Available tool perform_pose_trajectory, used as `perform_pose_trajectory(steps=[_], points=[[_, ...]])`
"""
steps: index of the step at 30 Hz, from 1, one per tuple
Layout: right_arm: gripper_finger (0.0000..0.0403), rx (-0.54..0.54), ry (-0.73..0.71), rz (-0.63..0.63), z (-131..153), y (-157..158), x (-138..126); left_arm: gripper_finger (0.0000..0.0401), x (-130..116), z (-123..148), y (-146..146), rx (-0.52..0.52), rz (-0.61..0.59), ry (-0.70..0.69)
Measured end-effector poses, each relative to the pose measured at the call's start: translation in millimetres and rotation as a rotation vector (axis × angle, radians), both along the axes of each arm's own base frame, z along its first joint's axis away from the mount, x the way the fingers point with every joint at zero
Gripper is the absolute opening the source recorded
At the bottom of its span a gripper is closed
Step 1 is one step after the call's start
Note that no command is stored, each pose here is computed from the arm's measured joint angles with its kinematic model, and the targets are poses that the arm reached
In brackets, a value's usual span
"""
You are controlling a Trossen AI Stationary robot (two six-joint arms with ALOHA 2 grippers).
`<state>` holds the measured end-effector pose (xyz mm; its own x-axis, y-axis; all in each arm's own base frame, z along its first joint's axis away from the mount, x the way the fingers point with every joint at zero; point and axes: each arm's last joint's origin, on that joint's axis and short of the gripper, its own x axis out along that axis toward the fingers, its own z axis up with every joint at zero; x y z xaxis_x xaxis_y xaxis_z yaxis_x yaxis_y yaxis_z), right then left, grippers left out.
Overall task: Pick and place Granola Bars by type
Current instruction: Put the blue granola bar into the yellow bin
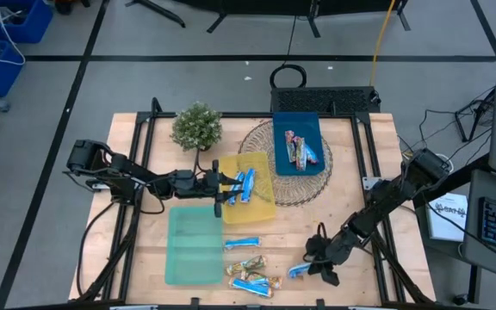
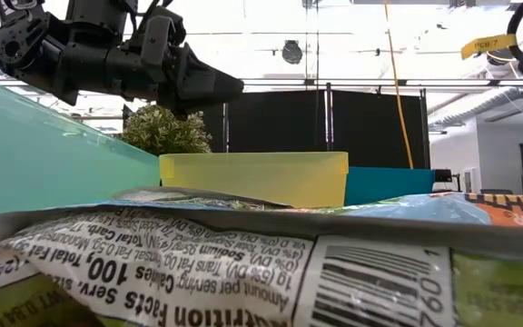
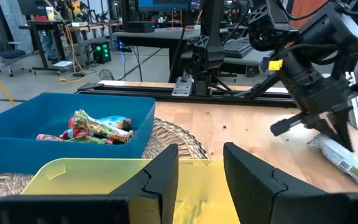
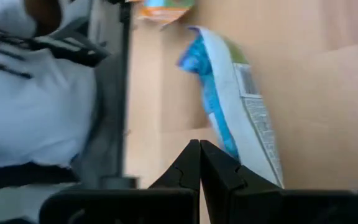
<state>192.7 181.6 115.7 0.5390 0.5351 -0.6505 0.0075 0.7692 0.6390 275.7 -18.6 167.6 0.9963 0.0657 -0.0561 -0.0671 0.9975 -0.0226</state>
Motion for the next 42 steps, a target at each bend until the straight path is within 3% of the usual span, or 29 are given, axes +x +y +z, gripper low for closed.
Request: perform_pose_trajectory(steps=[24, 27, 30, 36, 39, 42], points=[[0.0, -0.593, -0.06, -0.355, -15.2, -46.5, 4.9, 0.0131, -0.1, -1.4, 0.0, -0.003, 0.0, 0.014], [0.0, -0.651, -0.08, -0.347, -15.4, -50.3, 7.0, 0.0132, -0.1, -1.4, 0.0, -0.003, 0.0, 0.014], [0.0, -0.71, -0.156, -0.252, -13.2, -48.9, 11.2, 0.0132, -0.1, -1.4, 0.0, -0.003, 0.0, 0.014], [0.0, -0.675, -0.47, -0.052, 13.4, -33.5, 26.2, 0.0131, 0.0, -1.3, 0.0, -0.003, 0.0, 0.014], [0.0, -0.698, -0.572, -0.027, 31.0, -33.3, 26.0, 0.0132, 0.0, -1.3, 0.0, -0.003, 0.0, 0.014], [0.0, -0.769, -0.568, -0.054, 43.0, -39.3, 19.0, 0.0132, 0.0, -1.4, 0.0, -0.002, 0.0, 0.015]])
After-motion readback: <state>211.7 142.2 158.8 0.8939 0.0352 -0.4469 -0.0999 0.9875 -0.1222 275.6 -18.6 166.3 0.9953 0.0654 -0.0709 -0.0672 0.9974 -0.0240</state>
